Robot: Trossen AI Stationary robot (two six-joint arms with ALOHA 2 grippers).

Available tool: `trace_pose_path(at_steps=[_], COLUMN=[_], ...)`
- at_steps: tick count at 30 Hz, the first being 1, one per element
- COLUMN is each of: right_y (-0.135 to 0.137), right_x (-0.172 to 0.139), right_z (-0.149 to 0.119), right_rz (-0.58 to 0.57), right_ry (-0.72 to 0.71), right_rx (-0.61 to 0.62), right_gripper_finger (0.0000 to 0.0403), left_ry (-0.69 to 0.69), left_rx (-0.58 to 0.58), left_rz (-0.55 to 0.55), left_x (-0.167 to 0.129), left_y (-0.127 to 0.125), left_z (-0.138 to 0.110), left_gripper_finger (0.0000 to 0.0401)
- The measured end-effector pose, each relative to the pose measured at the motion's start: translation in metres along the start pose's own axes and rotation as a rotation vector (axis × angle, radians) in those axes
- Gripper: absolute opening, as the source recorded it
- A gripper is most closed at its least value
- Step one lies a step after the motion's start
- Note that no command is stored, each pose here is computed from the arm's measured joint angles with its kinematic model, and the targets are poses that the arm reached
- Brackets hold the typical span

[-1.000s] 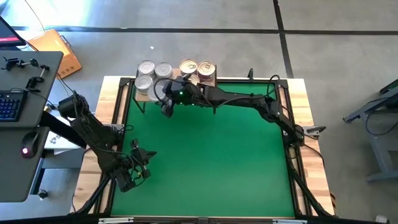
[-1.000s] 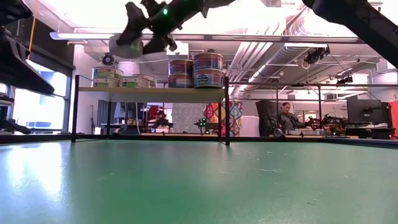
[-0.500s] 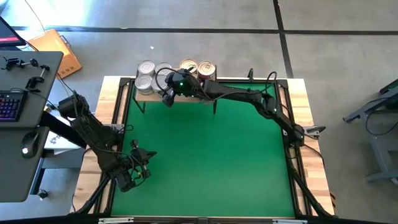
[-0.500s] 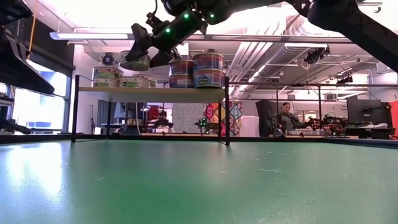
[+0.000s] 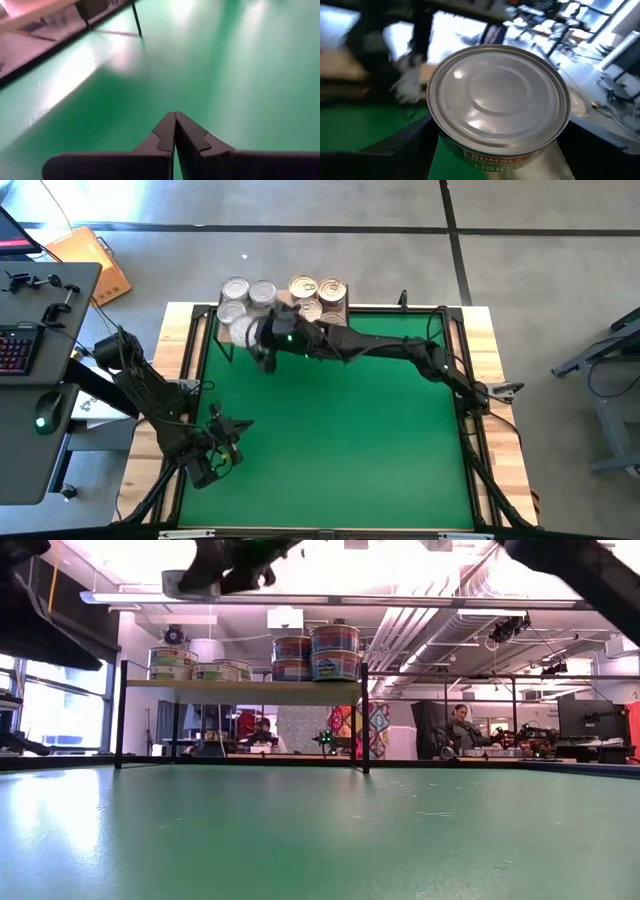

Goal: Stack canned seafood by type on shelf
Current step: Stack the green tuna can on the other green tuna can on the shelf

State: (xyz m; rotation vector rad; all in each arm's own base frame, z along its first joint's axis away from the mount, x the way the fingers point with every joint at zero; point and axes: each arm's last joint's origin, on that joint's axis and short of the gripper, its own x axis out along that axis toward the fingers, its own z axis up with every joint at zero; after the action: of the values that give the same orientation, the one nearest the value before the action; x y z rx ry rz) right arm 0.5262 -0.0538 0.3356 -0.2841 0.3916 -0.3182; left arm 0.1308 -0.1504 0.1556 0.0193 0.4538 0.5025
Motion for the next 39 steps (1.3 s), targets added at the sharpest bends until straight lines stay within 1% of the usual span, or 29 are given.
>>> trace_pose_path(at_steps=[3, 5, 8, 11, 14, 16, 18, 21, 25, 28, 31, 34, 36, 39], right_y=[0.018, 0.027, 0.043, 0.061, 0.08, 0.087, 0.09, 0.088, 0.088, 0.088, 0.085, 0.082, 0.082, 0.08], right_x=[-0.021, -0.036, -0.052, -0.064, -0.069, -0.071, -0.075, -0.085, -0.094, -0.093, -0.091, -0.09, -0.09, -0.089], right_z=[0.002, 0.0, -0.003, -0.012, -0.035, -0.053, -0.066, -0.075, -0.094, -0.108, -0.111, -0.113, -0.111, -0.107], right_rz=[0.062, 0.11, 0.186, 0.253, 0.298, 0.311, 0.31, 0.295, 0.296, 0.319, 0.337, 0.341, 0.343, 0.365], right_ry=[0.079, 0.161, 0.23, 0.28, 0.344, 0.36, 0.325, 0.229, 0.117, 0.053, 0.015, 0.007, 0.003, -0.016], right_rx=[-0.071, -0.093, -0.075, -0.06, -0.048, -0.013, 0.045, 0.153, 0.281, 0.328, 0.363, 0.367, 0.366, 0.355], right_gripper_finger=[0.0346, 0.0346, 0.0346, 0.0346, 0.0346, 0.0346, 0.0346, 0.0346, 0.0346, 0.0346, 0.0346, 0.0346, 0.0346, 0.0346], left_ry=[-0.046, -0.09, -0.174, -0.237, -0.267, -0.274, -0.267, -0.226, -0.175, -0.157, -0.132, -0.101, -0.087, -0.056], left_rx=[0.039, 0.112, 0.281, 0.471, 0.621, 0.702, 0.772, 0.899, 0.996, 1.048, 1.078, 1.087, 1.093, 1.14], left_rz=[-0.009, -0.012, -0.006, 0.026, 0.061, 0.08, 0.091, 0.072, 0.059, 0.098, 0.138, 0.153, 0.172, 0.192], left_x=[-0.004, -0.008, -0.016, -0.025, -0.032, -0.034, -0.034, -0.029, -0.018, -0.006, 0.008, 0.022, 0.028, 0.037], left_y=[-0.001, -0.003, -0.012, -0.023, -0.032, -0.036, -0.039, -0.041, -0.043, -0.042, -0.041, -0.038, -0.036, -0.034], left_z=[0.0, 0.002, 0.015, 0.036, 0.057, 0.067, 0.075, 0.077, 0.083, 0.091, 0.1, 0.107, 0.11, 0.11], left_gripper_finger=[0.0, 0.0, 0.0, 0.0, 0.0, 0.0001, 0.001, 0.0046, 0.0122, 0.018, 0.0225, 0.0245, 0.0247, 0.024])
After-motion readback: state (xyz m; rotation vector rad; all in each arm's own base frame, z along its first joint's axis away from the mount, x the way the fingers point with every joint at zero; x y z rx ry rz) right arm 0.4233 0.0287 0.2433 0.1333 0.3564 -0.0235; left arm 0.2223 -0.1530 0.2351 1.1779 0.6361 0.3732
